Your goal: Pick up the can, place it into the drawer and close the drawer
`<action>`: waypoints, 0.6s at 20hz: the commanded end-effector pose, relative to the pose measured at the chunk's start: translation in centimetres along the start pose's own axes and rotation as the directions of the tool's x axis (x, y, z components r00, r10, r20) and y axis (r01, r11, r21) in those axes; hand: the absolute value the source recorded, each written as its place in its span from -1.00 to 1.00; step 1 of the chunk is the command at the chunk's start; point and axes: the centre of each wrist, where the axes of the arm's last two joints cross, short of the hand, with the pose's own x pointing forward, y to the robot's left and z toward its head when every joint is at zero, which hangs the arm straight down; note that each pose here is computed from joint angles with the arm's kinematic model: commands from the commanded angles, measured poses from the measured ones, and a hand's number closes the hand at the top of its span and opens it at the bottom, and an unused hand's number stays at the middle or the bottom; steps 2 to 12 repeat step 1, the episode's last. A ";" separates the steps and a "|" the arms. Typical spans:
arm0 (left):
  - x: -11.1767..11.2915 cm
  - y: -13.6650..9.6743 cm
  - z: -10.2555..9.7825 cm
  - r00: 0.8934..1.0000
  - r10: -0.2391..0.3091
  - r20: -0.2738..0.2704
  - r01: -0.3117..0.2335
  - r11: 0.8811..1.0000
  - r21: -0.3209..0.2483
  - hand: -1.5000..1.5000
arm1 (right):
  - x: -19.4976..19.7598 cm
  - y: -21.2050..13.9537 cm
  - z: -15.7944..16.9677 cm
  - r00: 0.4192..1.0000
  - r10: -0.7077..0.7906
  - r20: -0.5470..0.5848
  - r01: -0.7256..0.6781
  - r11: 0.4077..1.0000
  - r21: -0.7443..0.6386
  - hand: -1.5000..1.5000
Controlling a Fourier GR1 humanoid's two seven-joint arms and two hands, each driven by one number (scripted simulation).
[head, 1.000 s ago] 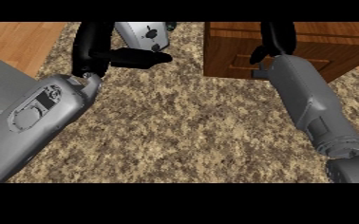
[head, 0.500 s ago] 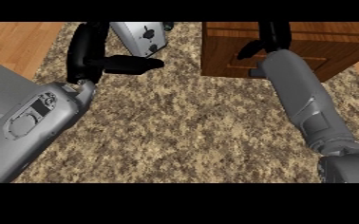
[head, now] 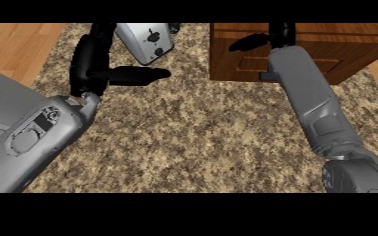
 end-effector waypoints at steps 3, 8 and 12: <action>0.1 0.4 -0.1 1.000 -0.011 0.006 0.011 1.000 0.009 -1.00 | 2.4 1.2 -0.8 0.989 -0.148 -0.019 0.147 0.988 -0.058 -1.00; 0.1 0.4 -0.1 1.000 -0.011 0.006 0.011 1.000 0.009 -1.00 | 2.4 1.2 -0.8 0.989 -0.148 -0.019 0.147 0.988 -0.058 -1.00; 0.1 0.4 -0.1 1.000 -0.011 0.006 0.011 1.000 0.009 -1.00 | 2.4 1.2 -0.8 0.989 -0.148 -0.019 0.147 0.988 -0.058 -1.00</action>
